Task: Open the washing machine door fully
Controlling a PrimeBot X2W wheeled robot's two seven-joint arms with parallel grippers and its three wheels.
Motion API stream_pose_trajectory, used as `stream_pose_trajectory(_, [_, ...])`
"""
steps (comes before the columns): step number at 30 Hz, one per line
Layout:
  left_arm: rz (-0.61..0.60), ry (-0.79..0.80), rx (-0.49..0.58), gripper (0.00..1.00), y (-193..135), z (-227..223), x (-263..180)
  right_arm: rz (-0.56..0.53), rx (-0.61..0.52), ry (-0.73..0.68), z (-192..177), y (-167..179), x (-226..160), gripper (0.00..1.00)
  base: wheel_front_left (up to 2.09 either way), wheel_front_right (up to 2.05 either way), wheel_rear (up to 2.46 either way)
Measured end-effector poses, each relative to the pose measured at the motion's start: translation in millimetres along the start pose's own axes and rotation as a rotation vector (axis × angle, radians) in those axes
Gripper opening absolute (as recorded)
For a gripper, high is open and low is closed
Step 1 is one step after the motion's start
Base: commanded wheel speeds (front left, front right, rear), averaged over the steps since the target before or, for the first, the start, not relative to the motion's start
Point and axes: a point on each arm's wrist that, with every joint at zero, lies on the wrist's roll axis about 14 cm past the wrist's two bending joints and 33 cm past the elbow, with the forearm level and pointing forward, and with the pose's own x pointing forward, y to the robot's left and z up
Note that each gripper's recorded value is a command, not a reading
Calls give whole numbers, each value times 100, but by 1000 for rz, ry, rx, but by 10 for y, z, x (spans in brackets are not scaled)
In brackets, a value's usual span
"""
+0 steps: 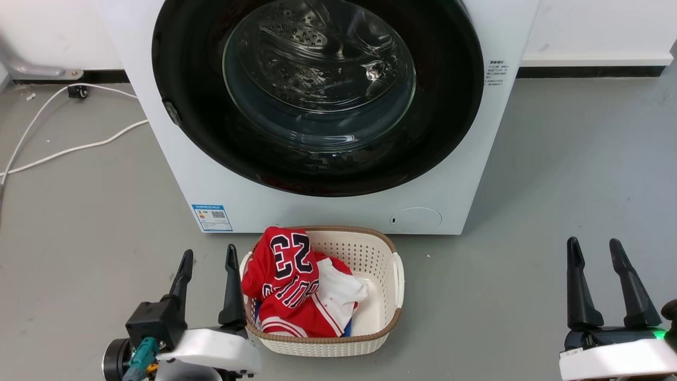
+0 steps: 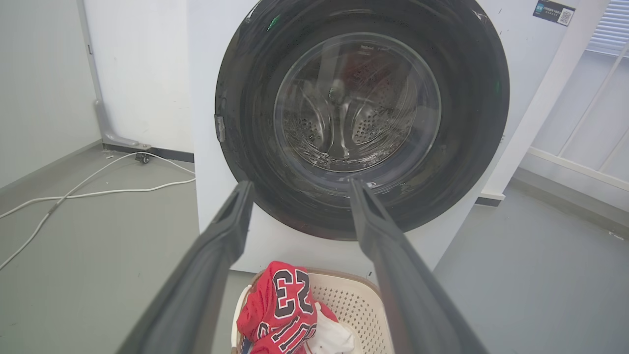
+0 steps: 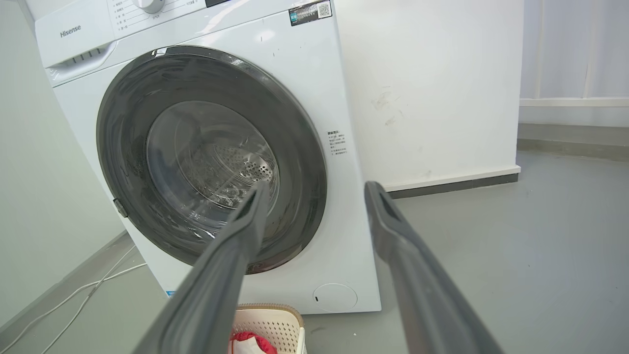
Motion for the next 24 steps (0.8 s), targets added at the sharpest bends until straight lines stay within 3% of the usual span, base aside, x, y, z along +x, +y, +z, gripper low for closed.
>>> stream_pose_trajectory(24, [-32,-51,133,100,-79,18,-64,13,-98,-32,53,6,-49,100,0,0,0])
